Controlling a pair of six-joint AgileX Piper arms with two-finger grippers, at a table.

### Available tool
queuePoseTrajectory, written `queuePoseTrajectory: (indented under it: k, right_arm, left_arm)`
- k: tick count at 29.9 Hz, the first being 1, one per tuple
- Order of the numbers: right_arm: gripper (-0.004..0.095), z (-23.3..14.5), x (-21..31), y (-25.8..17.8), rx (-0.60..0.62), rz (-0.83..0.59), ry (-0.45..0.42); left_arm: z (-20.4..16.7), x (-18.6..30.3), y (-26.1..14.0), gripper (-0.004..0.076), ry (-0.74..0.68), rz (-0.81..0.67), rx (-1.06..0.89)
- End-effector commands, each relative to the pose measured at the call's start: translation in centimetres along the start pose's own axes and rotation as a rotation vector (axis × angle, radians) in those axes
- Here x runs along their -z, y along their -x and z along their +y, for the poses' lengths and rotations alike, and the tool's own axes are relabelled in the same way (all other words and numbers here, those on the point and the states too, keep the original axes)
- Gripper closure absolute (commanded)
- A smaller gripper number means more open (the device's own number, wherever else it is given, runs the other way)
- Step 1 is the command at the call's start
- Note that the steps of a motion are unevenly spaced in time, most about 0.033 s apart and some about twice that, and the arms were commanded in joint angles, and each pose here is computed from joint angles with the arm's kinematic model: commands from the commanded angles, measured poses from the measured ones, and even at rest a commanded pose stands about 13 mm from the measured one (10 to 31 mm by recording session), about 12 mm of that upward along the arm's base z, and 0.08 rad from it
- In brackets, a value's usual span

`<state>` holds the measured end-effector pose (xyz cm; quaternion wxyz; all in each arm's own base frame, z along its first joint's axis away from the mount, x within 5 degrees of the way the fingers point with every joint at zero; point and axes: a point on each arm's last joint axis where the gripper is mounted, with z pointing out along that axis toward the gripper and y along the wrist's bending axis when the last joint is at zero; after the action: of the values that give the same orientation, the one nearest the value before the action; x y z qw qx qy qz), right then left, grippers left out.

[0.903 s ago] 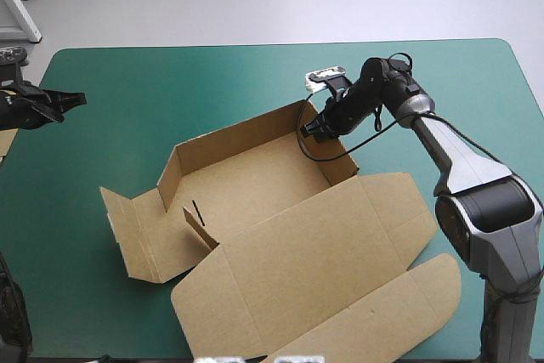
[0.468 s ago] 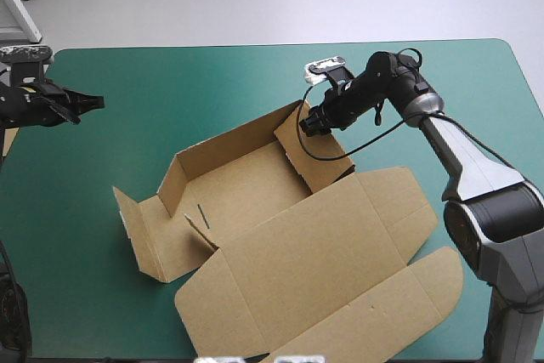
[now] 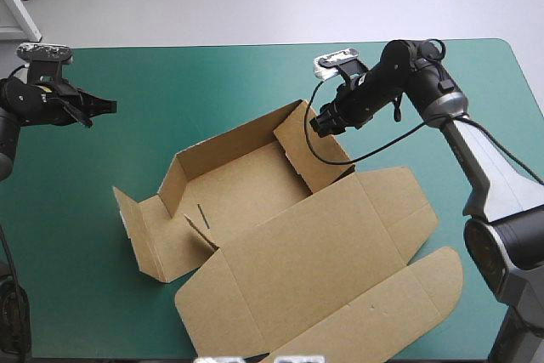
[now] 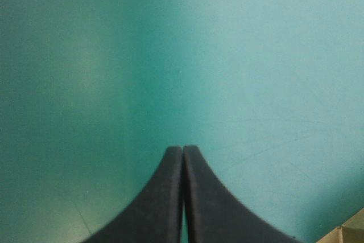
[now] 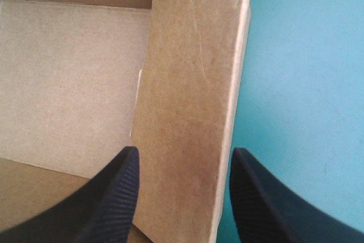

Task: Fold the box

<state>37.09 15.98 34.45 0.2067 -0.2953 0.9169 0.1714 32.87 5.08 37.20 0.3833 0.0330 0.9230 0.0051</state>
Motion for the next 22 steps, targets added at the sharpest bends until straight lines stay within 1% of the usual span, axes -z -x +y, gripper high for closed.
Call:
queuePoseTrajectory:
  k: [1, 4, 9, 12, 16, 18, 22]
  right_arm:
    - [0.0433, 0.5, 2.1, 0.3, 0.019, -0.047, -0.017]
    - [0.0433, -0.1, 0.8, 0.2, 0.015, -0.004, -0.024]
    - [0.0430, -0.4, -0.1, 0.1, 0.015, 0.024, -0.022]
    - [0.0392, -0.6, -0.5, 0.1, 0.010, 0.033, -0.021]
    - [0.0324, 0.4, -0.8, 0.2, 0.040, 0.041, -0.017]
    - [0.0316, 0.9, -1.3, 0.2, 0.065, 0.058, -0.030]
    - [0.0315, 1.4, -3.1, 0.2, 0.058, 0.105, -0.043]
  left_arm:
    - [-0.3, 2.3, 1.4, 0.0734, 0.017, -0.115, 0.004]
    - [-0.2, 2.3, 1.4, 0.0734, 0.020, -0.114, 0.001]
    - [-0.2, 2.3, 1.4, 0.0734, 0.020, -0.114, 0.001]
    - [-0.2, 2.3, 1.4, 0.0734, 0.020, -0.116, 0.001]
    - [-0.2, 2.3, 1.4, 0.0734, 0.021, -0.118, 0.001]
    - [-0.2, 2.3, 1.4, 0.0734, 0.021, -0.118, 0.001]
    - [-0.2, 2.3, 1.4, 0.0734, 0.020, -0.114, 0.001]
